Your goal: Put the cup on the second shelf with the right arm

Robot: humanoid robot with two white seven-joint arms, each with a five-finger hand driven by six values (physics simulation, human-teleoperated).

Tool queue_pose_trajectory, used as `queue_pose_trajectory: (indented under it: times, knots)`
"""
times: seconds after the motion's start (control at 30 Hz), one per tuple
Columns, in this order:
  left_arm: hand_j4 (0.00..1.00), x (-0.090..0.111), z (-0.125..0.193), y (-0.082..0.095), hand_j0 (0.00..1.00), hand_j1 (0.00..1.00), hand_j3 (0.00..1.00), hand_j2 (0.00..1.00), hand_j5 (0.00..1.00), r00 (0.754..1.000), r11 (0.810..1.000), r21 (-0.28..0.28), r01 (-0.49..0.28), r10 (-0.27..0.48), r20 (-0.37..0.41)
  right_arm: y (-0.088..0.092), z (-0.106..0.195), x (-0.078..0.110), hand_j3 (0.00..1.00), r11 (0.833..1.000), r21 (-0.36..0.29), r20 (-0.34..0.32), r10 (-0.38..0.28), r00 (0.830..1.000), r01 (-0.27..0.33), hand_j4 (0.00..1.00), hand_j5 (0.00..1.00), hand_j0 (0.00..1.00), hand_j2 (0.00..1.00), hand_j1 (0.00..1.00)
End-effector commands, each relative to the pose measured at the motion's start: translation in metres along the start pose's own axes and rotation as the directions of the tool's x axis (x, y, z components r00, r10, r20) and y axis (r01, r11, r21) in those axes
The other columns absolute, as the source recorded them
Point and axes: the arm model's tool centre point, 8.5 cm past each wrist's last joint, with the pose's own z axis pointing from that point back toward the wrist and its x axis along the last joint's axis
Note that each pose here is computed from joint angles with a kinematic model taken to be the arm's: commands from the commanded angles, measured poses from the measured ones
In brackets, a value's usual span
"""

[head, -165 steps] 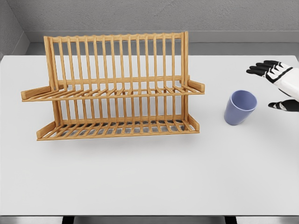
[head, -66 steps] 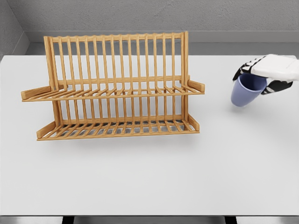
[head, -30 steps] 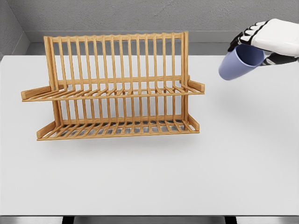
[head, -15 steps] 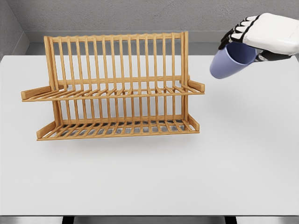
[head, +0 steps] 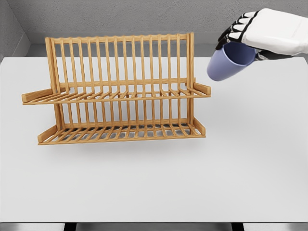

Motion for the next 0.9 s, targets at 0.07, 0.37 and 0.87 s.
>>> queue_pose_trajectory:
  times: [0.07,0.37,0.87]
  knots:
    - [1.00,0.000,0.000,0.000,1.00,1.00,1.00,1.00,1.00,1.000,1.000,0.000,0.000,0.000,0.000,-0.001,-0.006,0.004,0.66,1.000,-0.014,0.024,-0.001,1.000,0.001,0.66,0.66,0.66,0.66,0.66]
    - [1.00,0.000,0.000,0.000,1.00,1.00,1.00,1.00,1.00,1.000,1.000,0.000,0.001,-0.001,-0.001,-0.007,-0.015,0.011,0.66,0.999,-0.050,0.076,0.018,0.997,-0.015,0.66,0.66,0.66,0.66,0.66]
    - [1.00,0.000,0.000,0.000,1.00,1.00,1.00,1.00,1.00,1.000,1.000,0.000,-0.001,0.001,-0.001,-0.011,-0.034,0.023,0.66,0.997,-0.071,0.137,0.023,0.990,-0.013,0.66,0.66,0.66,0.66,0.66]
